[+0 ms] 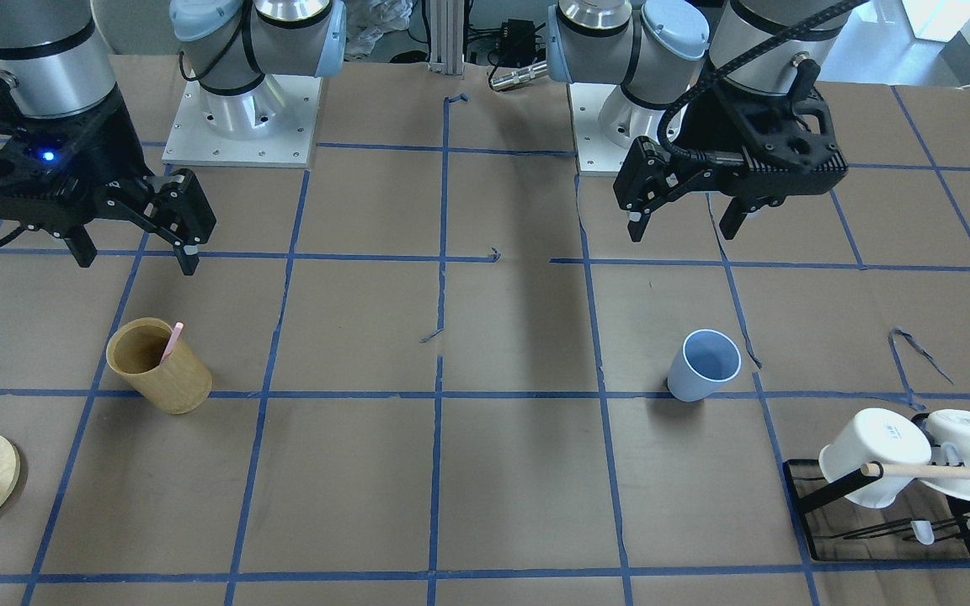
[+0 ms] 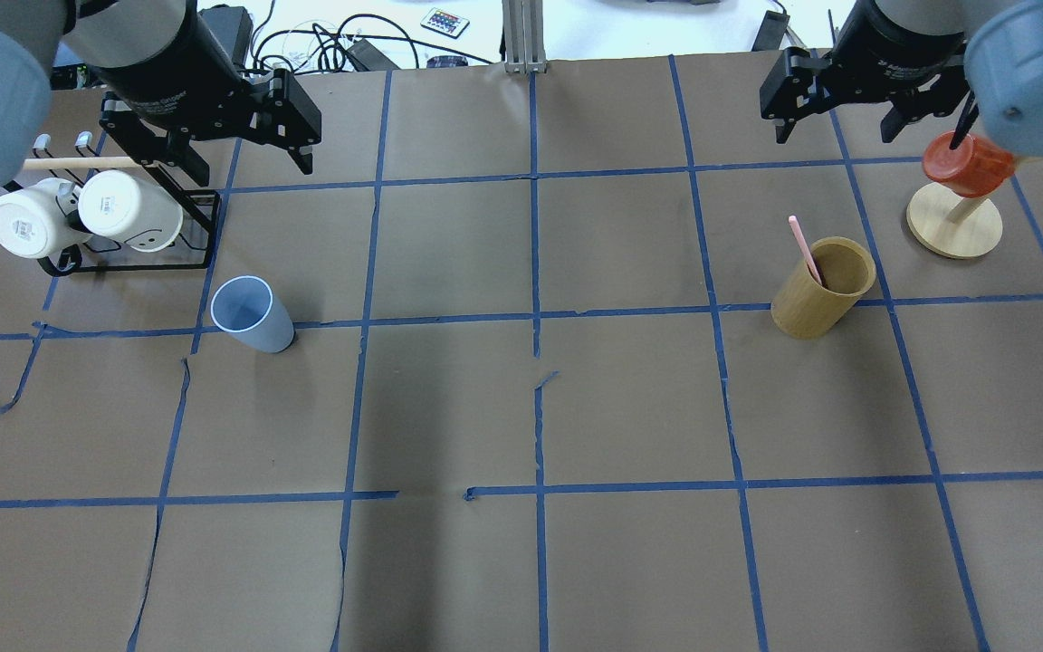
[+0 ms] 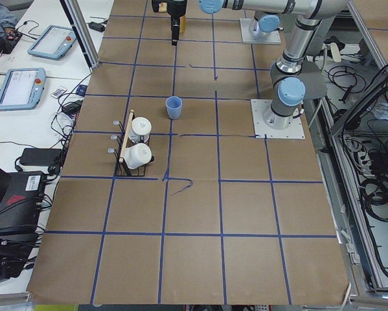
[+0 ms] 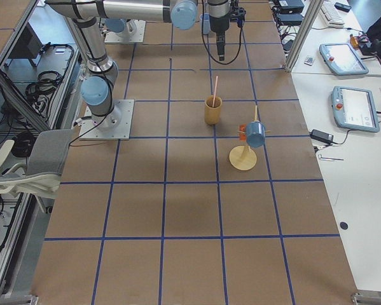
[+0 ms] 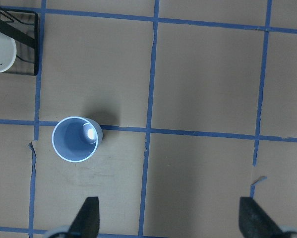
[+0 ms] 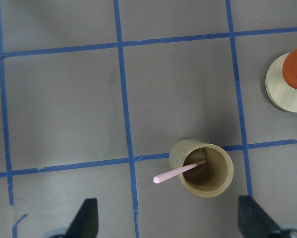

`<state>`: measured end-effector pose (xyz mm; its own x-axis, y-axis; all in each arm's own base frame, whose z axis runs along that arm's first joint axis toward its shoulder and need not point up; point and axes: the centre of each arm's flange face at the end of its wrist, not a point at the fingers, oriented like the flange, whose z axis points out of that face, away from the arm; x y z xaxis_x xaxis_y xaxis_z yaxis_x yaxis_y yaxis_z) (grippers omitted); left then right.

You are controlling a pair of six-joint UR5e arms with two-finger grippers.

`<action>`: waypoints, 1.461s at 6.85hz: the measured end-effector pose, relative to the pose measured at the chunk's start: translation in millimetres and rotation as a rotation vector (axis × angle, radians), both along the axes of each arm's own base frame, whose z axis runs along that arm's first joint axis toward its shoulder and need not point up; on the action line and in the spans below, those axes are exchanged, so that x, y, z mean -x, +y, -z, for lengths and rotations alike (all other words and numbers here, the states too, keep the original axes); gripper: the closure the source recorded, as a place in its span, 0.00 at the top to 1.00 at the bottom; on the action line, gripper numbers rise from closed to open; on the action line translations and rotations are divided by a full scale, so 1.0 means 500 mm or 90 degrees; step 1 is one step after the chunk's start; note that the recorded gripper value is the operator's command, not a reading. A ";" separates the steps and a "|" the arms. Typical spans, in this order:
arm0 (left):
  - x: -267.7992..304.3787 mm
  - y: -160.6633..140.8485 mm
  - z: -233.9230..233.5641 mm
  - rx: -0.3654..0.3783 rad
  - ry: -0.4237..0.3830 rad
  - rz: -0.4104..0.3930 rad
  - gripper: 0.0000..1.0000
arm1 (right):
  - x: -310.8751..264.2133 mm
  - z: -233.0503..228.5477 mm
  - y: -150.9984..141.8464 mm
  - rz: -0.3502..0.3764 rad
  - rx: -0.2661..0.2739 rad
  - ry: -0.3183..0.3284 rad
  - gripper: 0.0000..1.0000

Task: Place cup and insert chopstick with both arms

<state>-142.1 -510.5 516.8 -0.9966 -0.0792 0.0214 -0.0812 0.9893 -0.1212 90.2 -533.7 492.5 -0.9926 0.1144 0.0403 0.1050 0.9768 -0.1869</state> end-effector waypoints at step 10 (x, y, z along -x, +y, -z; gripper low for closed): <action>-0.357 -0.030 0.332 -0.055 -0.014 0.079 0.95 | 0.168 0.146 -0.090 0.463 -0.145 -0.316 1.00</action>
<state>36.2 -525.5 350.7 -0.9990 0.0436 -0.0023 0.0437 0.9984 -0.0352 6.1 -578.6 419.8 -0.5878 0.7613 -0.2737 0.7270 0.6455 0.2339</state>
